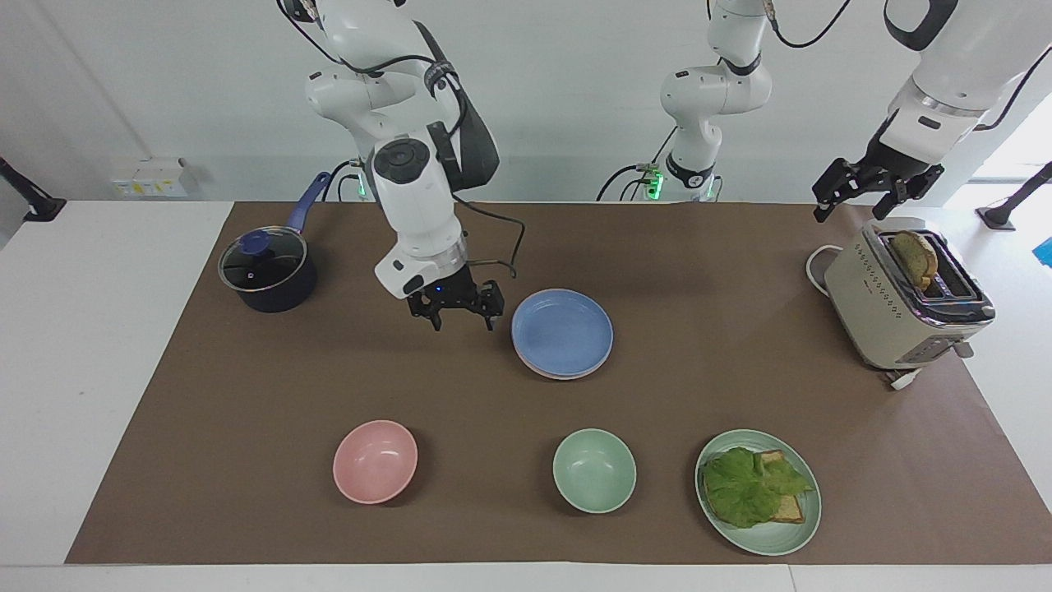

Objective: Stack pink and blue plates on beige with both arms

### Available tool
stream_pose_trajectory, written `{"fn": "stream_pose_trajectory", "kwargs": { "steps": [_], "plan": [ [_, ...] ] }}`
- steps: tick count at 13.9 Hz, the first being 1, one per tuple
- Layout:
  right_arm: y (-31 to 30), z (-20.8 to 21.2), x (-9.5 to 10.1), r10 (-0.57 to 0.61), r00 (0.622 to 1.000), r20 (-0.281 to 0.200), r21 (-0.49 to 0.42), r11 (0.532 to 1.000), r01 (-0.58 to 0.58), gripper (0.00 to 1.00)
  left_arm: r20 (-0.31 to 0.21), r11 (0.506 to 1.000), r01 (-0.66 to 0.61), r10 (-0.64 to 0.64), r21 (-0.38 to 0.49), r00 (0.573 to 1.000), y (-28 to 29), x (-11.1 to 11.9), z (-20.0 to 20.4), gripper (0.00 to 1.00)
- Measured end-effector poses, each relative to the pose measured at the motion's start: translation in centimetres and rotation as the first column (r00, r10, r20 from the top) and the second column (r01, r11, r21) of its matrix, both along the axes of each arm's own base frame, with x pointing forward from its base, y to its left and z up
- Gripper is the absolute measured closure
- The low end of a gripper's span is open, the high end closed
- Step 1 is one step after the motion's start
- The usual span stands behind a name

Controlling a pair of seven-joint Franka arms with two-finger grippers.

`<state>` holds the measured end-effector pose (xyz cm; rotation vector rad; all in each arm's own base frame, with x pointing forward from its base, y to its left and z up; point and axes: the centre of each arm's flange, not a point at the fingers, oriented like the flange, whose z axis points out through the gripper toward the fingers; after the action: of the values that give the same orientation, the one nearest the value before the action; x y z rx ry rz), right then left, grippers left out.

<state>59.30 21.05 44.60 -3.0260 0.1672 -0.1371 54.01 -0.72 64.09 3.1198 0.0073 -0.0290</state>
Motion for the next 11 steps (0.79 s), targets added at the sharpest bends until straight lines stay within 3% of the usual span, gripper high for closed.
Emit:
{"fn": "stream_pose_trajectory", "kwargs": {
  "steps": [8,11],
  "plan": [
    [-10.0,9.9,-2.1,-0.032,0.999,0.015,-0.057,0.998,0.033,0.0,0.0,1.0,0.0,0.0,0.0,1.0,0.0,0.0,0.0,0.0],
    [-14.8,13.8,-3.5,-0.009,1.0,-0.008,-0.067,0.998,0.009,0.0,0.0,1.0,0.0,0.0,0.0,1.0,0.0,0.0,0.0,0.0]
  ]
}}
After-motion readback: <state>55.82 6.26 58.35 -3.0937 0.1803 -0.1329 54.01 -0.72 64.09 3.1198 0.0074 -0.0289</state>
